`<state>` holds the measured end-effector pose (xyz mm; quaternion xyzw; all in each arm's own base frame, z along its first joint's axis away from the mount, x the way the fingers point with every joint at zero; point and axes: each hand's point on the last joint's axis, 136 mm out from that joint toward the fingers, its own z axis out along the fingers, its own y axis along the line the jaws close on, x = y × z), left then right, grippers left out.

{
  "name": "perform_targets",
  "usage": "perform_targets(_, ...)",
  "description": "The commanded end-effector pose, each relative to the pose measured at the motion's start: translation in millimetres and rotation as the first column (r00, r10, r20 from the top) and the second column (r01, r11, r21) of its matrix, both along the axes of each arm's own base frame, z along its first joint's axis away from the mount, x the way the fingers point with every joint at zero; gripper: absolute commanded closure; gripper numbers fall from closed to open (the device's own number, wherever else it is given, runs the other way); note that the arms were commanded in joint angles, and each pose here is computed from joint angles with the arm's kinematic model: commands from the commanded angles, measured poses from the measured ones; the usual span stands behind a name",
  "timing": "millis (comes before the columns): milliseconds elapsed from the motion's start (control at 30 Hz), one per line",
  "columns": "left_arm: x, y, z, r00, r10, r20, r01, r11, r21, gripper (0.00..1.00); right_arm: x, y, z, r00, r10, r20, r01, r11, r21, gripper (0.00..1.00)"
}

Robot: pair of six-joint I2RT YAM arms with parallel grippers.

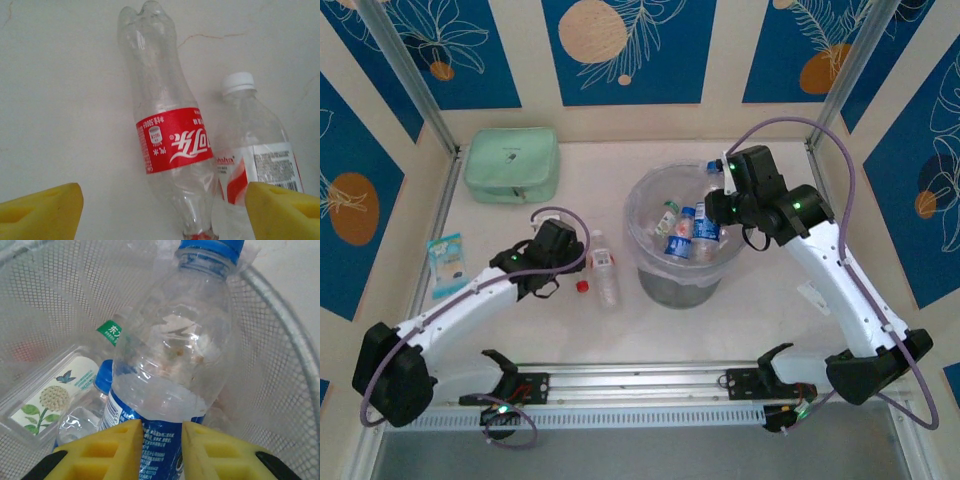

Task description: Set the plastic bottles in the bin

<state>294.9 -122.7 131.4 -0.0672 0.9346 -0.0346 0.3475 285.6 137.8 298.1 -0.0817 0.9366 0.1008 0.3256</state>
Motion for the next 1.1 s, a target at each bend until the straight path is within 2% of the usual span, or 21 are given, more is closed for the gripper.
perform_targets(0,9.9,1.3,-13.4,0.999,0.035,0.0,-0.035,0.999,-0.028,0.15,-36.6,0.7,-16.1,0.986,0.033,-0.162,-0.032,0.999,0.006,0.72)
perform_targets(33,11.9,0.7,-17.3,0.999,0.039,-0.004,-0.039,0.999,-0.036,0.15,-36.6,-0.2,-12.1,0.989,0.029,-0.146,-0.028,1.0,0.009,0.7)
perform_targets(133,16.6,-1.1,-28.5,0.999,0.046,-0.017,-0.046,0.998,-0.038,0.11,-23.7,-9.2,11.4,1.0,-0.009,-0.03,0.01,1.0,0.007,0.56)
perform_targets(200,19.6,-1.1,-36.9,0.998,0.055,-0.027,-0.056,0.998,-0.034,0.09,-12.6,-15.4,24.0,0.999,-0.042,0.017,0.042,0.999,0.001,0.42)
perform_targets(267,21.7,-2.3,-44.8,0.998,0.06,-0.037,-0.061,0.997,-0.038,0.08,-1.6,-15.2,27.1,0.998,-0.048,0.035,0.048,0.999,0.0,0.3)
perform_targets(333,24.3,-3.0,-51.1,0.997,0.064,-0.041,-0.066,0.997,-0.04,0.07,8.8,-10.7,23.3,0.999,-0.041,0.031,0.042,0.999,-0.004,0.25)
perform_targets(433,26.9,-1.1,-59.8,0.996,0.074,-0.05,-0.076,0.997,-0.031,0.07,24.8,-1.6,15.0,0.999,-0.028,0.025,0.028,1.0,-0.006,0.24)
perform_targets(633,28.1,5.0,-78.6,0.992,0.106,-0.075,-0.109,0.993,-0.035,0.16,38.2,0.0,-1.6,1.0,-0.025,-0.002,0.024,0.998,-0.054,0.29)
perform_targets(800,31.3,-0.1,-91.7,0.99,0.104,-0.098,-0.109,0.993,-0.051,0.19,17.7,-3.4,-22.4,0.998,-0.021,-0.06,0.019,1.0,-0.024,0.37)
perform_targets(933,33.3,-3.0,-96.6,0.989,0.111,-0.101,-0.119,0.99,-0.077,0.26,-0.3,-4.6,-34.5,0.996,-0.031,-0.087,0.033,0.999,0.026,0.46)
perform_targets(1067,31.8,-1.9,-96.4,0.987,0.121,-0.11,-0.13,0.988,-0.078,0.3,-16.8,-2.8,-27.2,0.998,-0.007,-0.068,0.013,0.995,0.096,0.46)
